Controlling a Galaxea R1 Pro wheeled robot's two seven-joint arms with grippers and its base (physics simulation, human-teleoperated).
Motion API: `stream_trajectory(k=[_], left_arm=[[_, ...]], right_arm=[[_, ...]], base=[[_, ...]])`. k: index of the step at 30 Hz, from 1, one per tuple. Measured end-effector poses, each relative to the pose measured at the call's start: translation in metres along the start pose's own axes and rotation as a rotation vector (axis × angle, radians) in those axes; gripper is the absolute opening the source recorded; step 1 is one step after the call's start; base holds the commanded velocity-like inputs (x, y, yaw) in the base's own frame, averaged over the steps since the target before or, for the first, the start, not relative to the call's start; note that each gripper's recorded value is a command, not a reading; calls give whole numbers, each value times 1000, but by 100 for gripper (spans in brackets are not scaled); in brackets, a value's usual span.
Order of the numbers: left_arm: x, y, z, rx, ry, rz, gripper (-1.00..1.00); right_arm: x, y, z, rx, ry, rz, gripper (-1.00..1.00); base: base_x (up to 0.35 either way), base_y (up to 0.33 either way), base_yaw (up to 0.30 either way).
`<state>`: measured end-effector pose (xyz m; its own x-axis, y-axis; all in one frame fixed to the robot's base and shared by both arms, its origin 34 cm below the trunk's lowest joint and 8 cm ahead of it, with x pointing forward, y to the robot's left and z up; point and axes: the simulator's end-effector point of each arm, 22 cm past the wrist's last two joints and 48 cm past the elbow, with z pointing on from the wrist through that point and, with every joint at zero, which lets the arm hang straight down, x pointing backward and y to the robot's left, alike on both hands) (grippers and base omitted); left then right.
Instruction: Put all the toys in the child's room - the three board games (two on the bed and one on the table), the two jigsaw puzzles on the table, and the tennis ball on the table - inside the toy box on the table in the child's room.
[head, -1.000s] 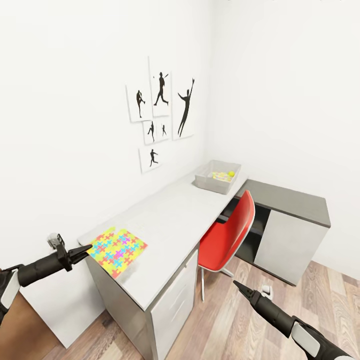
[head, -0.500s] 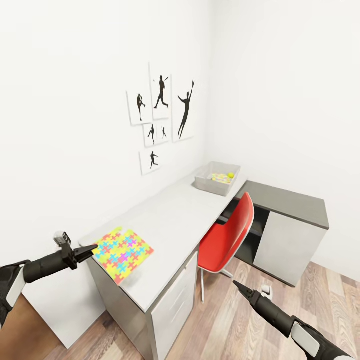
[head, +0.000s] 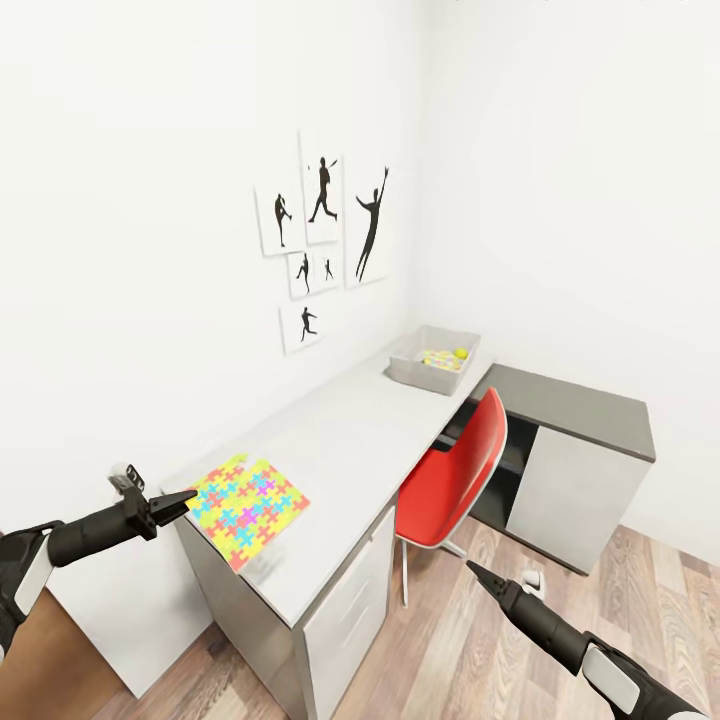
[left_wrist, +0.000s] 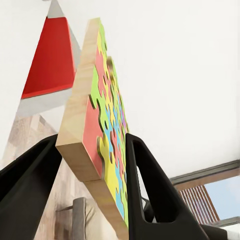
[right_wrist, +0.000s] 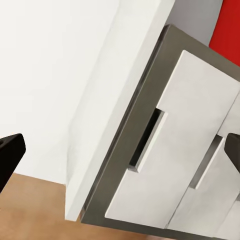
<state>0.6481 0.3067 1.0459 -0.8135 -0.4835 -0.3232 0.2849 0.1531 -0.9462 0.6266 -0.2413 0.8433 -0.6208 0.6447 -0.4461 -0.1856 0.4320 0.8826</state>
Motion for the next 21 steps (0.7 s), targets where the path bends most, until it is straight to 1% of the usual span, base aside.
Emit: stream_trajectory(k=[16, 21], left_arm=[[-2, -17, -2, 1, 1, -1, -100], [-2, -23, -3, 1, 0, -1, -100]], right_arm=[[-6, 15, -7, 3, -3, 3, 100], [-13, 16, -13, 11, -5, -2, 100]], base=[[0, 0, 0], [0, 0, 0]])
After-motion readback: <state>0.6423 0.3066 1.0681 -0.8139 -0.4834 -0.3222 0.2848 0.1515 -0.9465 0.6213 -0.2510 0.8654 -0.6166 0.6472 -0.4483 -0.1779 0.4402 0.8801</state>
